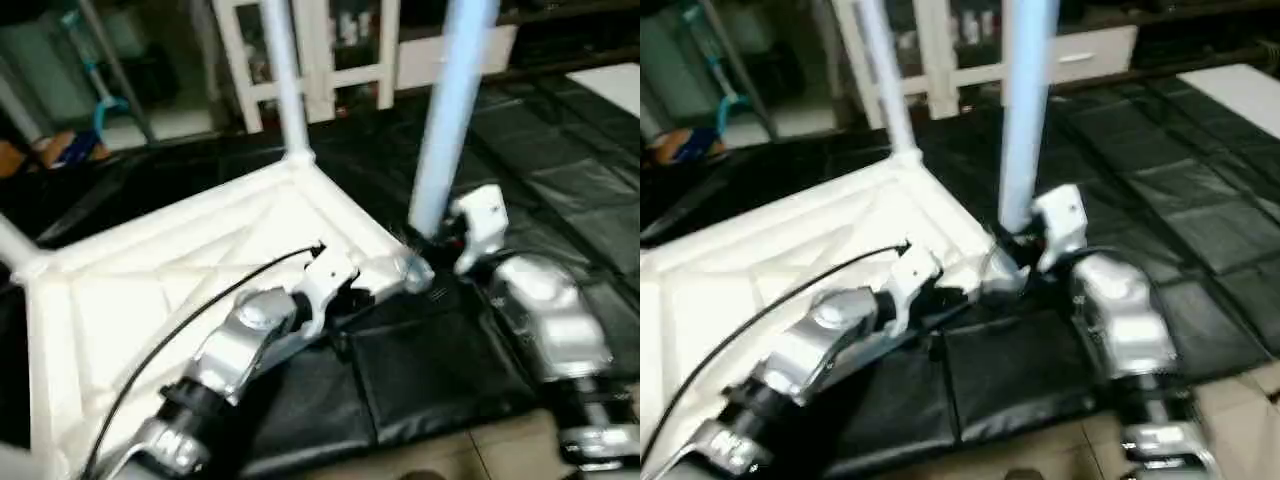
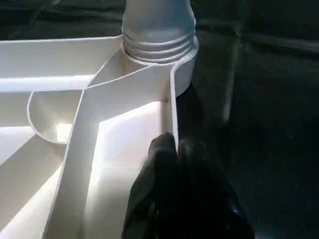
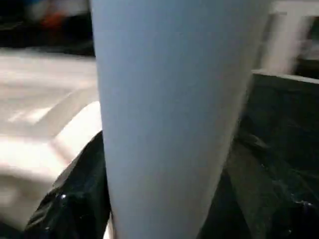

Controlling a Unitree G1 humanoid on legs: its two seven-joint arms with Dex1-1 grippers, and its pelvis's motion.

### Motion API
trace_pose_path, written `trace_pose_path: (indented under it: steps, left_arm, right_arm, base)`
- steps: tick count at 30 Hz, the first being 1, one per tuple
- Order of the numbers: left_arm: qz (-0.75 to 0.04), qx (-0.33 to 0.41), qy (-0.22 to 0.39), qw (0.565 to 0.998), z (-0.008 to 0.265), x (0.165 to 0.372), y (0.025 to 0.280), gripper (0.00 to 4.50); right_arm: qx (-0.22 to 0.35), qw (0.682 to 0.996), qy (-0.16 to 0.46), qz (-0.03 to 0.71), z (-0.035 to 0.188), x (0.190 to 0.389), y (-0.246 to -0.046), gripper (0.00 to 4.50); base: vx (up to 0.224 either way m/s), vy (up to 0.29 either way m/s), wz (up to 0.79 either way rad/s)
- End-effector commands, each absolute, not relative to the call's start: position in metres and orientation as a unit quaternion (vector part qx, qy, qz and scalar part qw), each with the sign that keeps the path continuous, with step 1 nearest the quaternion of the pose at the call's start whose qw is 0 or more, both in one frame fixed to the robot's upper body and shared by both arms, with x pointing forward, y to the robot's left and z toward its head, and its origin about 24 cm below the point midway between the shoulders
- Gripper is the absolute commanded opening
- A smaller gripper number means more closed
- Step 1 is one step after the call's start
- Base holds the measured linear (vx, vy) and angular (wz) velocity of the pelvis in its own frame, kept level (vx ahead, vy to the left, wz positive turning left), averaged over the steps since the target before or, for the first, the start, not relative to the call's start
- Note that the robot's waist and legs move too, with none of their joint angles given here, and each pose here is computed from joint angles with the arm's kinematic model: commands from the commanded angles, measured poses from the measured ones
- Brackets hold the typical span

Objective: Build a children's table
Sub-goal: Rotate leg to tighten

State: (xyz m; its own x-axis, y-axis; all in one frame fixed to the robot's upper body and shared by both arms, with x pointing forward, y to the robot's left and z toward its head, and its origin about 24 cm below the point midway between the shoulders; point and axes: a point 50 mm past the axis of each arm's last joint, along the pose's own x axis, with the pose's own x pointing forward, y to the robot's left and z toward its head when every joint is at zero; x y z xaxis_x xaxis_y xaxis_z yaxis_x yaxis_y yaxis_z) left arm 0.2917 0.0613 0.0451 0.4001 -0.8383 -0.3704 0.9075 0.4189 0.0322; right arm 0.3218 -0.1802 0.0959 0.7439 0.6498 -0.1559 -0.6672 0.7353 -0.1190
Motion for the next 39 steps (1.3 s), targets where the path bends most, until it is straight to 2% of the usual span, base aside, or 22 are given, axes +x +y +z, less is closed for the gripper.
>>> trace_pose_path:
  steps: [1, 3, 7, 11, 13, 14, 16, 19, 30, 34, 35, 36, 37, 39]
  left_arm:
    - [-0.542, 0.122, 0.189, 0.81, 0.031, 0.284, 0.069, 0.0]
    - [-0.559, 0.12, 0.194, 0.798, 0.031, 0.279, 0.074, 0.0]
    - [-0.59, 0.122, 0.207, 0.77, 0.03, 0.269, 0.079, 0.0]
    - [-0.615, 0.12, 0.215, 0.749, 0.029, 0.262, 0.078, 0.0]
    - [-0.616, 0.119, 0.214, 0.749, 0.03, 0.262, 0.077, 0.0]
    - [-0.616, 0.119, 0.214, 0.749, 0.03, 0.262, 0.077, 0.0]
    - [-0.616, 0.12, 0.214, 0.748, 0.03, 0.262, 0.076, 0.0]
    - [-0.618, 0.12, 0.215, 0.746, 0.03, 0.261, 0.076, 0.0]
    - [-0.627, 0.121, 0.222, 0.737, 0.029, 0.257, 0.077, 0.0]
    - [-0.627, 0.12, 0.224, 0.737, 0.028, 0.256, 0.077, 0.0]
    - [-0.617, 0.117, 0.225, 0.745, 0.028, 0.258, 0.077, 0.0]
    - [-0.611, 0.115, 0.225, 0.75, 0.027, 0.259, 0.076, 0.0]
    - [-0.576, 0.116, 0.23, 0.776, 0.025, 0.267, 0.076, 0.0]
    - [-0.542, 0.121, 0.236, 0.797, 0.024, 0.275, 0.075, 0.0]
  right_arm:
    - [-0.089, 0.913, 0.06, 0.392, 0.098, 0.318, -0.176, 3.55]
    - [-0.113, 0.889, 0.088, 0.435, 0.095, 0.31, -0.186, 3.55]
    - [-0.13, 0.858, 0.13, 0.479, 0.088, 0.299, -0.198, 3.55]
    - [-0.13, 0.847, 0.149, 0.493, 0.081, 0.294, -0.202, 3.55]
    - [-0.119, 0.851, 0.145, 0.49, 0.079, 0.294, -0.2, 3.55]
    - [-0.118, 0.851, 0.145, 0.49, 0.079, 0.294, -0.2, 3.39]
    - [-0.11, 0.852, 0.143, 0.492, 0.077, 0.293, -0.197, 3.39]
    - [-0.104, 0.847, 0.145, 0.5, 0.075, 0.29, -0.196, 3.05]
    - [-0.09, 0.828, 0.169, 0.528, 0.071, 0.28, -0.2, 2.15]
    - [-0.09, 0.843, 0.164, 0.504, 0.068, 0.284, -0.2, 2.07]
    - [-0.094, 0.871, 0.156, 0.456, 0.066, 0.294, -0.2, 2.07]
    - [-0.093, 0.883, 0.153, 0.434, 0.065, 0.297, -0.2, 2.07]
    - [-0.084, 0.911, 0.148, 0.376, 0.062, 0.306, -0.2, 2.06]
    - [-0.074, 0.925, 0.146, 0.344, 0.06, 0.31, -0.198, 2.05]
  base:
    - [0.0, 0.0, 0.0]
    - [0.0, 0.0, 0.0]
    - [0.0, 0.0, 0.0]
    - [0.0, 0.0, 0.0]
    - [0.0, 0.0, 0.0]
    - [0.0, 0.0, 0.0]
    - [0.0, 0.0, 0.0]
    - [0.0, 0.0, 0.0]
    - [0.0, 0.0, 0.0]
    - [0.0, 0.0, 0.0]
    - [0.0, 0.0, 0.0]
    - [0.0, 0.0, 0.0]
    - [0.0, 0.0, 0.0]
    - [0.0, 0.0, 0.0]
